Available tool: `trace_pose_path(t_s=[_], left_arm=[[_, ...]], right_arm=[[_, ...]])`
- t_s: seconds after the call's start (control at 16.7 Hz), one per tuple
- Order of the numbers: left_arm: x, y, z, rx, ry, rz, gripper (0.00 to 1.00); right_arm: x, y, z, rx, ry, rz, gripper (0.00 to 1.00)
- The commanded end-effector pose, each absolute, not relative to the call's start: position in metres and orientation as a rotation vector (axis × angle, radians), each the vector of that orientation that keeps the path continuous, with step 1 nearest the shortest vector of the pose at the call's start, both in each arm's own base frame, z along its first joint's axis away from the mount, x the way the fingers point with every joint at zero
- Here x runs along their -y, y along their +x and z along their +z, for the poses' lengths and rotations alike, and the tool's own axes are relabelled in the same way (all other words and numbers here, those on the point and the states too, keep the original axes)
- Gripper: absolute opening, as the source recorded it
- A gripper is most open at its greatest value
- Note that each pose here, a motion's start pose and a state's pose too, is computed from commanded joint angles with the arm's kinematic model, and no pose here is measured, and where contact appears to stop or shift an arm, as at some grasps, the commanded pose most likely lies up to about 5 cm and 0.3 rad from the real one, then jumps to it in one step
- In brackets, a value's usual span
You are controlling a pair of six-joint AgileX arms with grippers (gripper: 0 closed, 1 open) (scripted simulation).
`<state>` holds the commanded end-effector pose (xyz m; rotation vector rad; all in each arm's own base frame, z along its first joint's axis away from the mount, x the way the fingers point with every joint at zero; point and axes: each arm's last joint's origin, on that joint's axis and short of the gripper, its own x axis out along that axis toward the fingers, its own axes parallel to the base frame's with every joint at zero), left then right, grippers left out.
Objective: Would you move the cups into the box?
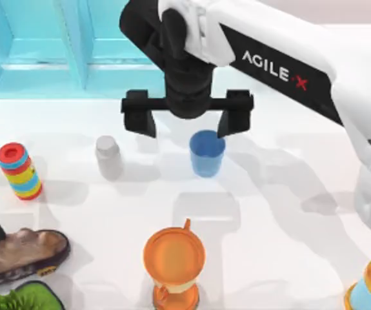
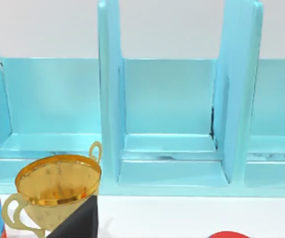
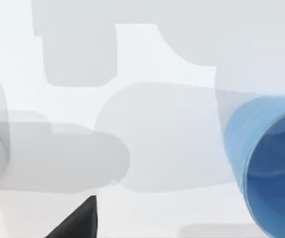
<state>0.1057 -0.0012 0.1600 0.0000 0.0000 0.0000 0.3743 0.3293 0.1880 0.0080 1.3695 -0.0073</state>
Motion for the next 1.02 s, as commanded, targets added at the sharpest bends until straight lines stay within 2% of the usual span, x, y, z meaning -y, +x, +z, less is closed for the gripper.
trace_pose_path(t_s=[0.24, 0.54, 1.02], left_arm=[[0.001, 0.106, 0.16, 0.0, 0.0, 0.0, 1.0], [0.001, 0.106, 0.16, 0.0, 0.0, 0.0, 1.0], [0.001, 0.106, 0.16, 0.0, 0.0, 0.0, 1.0]], right_arm=[[-0.328, 0.382, 0.142, -1.367, 0.01, -0.007, 1.0], [-0.328, 0.382, 0.134, -1.371, 0.007, -0.008, 1.0], [-0.328, 0.382, 0.134, -1.371, 0.007, -0.008, 0.4]])
